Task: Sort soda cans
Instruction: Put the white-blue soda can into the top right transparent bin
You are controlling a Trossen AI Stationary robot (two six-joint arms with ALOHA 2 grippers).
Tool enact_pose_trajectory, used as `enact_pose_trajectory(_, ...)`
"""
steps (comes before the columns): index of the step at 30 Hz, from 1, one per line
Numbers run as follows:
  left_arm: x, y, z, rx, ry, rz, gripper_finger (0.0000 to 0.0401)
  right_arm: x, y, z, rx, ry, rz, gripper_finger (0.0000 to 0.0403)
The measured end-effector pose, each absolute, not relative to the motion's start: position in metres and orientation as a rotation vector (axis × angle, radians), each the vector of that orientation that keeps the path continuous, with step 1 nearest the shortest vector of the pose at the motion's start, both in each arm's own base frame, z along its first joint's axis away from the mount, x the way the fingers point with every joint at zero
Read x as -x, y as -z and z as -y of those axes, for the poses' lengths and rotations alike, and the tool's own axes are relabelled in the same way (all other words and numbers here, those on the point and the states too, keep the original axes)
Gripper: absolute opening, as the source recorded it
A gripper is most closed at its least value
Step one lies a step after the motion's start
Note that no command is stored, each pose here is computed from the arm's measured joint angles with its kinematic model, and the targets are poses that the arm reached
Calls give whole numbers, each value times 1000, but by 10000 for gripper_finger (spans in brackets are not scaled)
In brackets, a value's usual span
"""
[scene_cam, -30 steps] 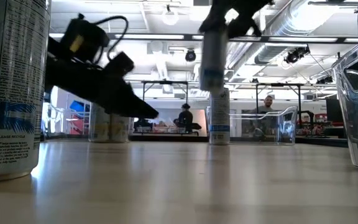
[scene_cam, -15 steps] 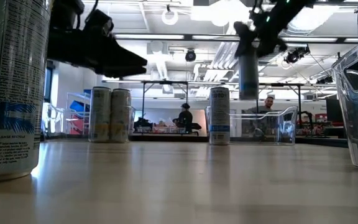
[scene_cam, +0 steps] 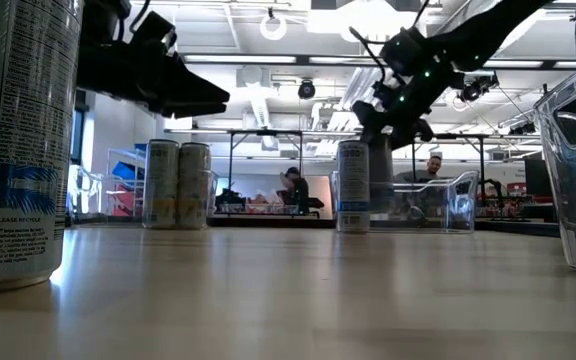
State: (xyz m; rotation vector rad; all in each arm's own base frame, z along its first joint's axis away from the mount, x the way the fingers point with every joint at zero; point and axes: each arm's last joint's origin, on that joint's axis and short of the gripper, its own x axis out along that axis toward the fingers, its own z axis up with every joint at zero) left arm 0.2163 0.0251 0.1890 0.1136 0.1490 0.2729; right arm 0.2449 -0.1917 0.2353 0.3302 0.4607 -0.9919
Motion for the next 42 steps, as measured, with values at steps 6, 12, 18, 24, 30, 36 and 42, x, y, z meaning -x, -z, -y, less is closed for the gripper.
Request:
enact_pose_trajectory(6, -216, -188, -25, -109, -272, -163, 351, -253, -227, 192, -319, 986, -482, 238)
enact_pose_trajectory(12, -216, -186, -25, -90, -273, -174, 351, -255, -226, 188, -319, 977, -492, 238)
enact_pose_trajectory(18, -216, -185, -25, -91, -272, -186, 351, -246, -240, 178, -302, 973, -481, 238)
enact_pose_trajectory(24, -216, -185, -25, -88, -280, -183, 351, -227, -259, 161, -271, 1065, -461, 238)
enact_pose_trajectory(30, -216, -186, -25, -89, -280, -179, 351, -220, -216, 142, -321, 1043, -322, 238)
enact_pose_trajectory(36, -216, -186, -25, -89, -280, -173, 351, -209, -205, 153, -357, 1067, -248, 238)
enact_pose_trajectory(42, -216, -187, -26, -90, -291, -166, 351, -214, -198, 168, -369, 1017, -288, 238)
